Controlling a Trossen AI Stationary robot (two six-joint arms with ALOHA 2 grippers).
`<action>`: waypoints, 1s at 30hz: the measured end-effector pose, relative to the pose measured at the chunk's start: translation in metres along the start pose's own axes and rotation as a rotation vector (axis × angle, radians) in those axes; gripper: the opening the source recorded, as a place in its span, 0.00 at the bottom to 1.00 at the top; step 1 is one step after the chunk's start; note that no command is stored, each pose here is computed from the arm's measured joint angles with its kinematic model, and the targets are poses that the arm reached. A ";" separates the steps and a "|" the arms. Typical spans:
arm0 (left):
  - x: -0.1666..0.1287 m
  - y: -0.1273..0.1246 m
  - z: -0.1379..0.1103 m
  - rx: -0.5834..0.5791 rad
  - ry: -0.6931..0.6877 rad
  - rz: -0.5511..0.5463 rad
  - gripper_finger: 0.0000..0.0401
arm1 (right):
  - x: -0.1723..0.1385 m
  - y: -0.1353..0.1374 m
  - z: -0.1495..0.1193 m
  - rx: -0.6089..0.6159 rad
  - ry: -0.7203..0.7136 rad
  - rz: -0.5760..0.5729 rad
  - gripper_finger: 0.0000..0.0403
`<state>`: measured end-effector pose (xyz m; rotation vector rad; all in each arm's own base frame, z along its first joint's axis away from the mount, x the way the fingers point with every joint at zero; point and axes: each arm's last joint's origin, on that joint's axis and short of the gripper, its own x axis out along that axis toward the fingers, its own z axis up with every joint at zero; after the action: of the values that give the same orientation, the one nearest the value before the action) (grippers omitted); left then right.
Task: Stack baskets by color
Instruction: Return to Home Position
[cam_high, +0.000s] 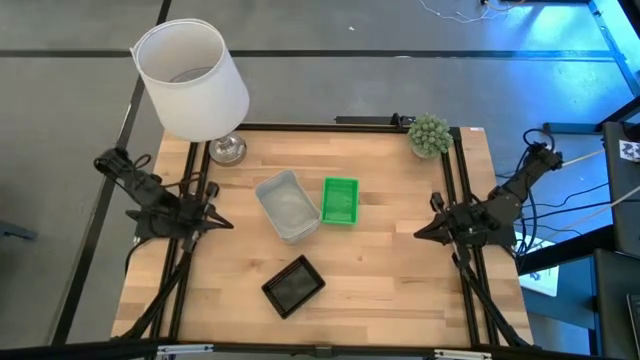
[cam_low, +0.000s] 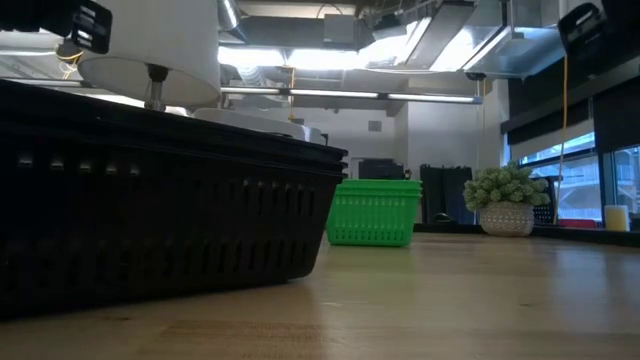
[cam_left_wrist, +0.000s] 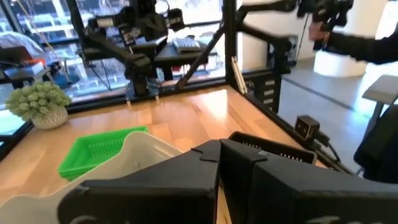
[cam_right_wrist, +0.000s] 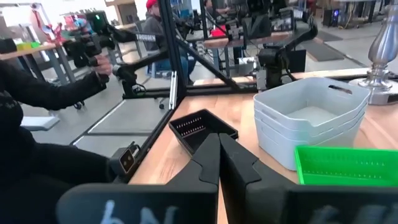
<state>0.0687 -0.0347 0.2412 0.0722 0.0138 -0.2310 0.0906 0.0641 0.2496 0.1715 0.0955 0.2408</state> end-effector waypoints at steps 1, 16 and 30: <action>-0.002 0.001 -0.001 -0.004 -0.013 -0.001 0.00 | -0.001 -0.001 -0.001 -0.005 -0.011 0.002 0.00; -0.008 0.002 -0.006 0.012 -0.044 -0.010 0.00 | -0.024 -0.018 -0.024 -0.013 -0.153 0.028 0.00; -0.005 0.000 -0.016 0.020 -0.004 -0.028 0.00 | -0.020 -0.021 -0.045 -0.024 -0.144 0.009 0.00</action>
<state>0.0637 -0.0323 0.2258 0.0911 0.0090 -0.2593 0.0713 0.0458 0.2035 0.1651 -0.0508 0.2375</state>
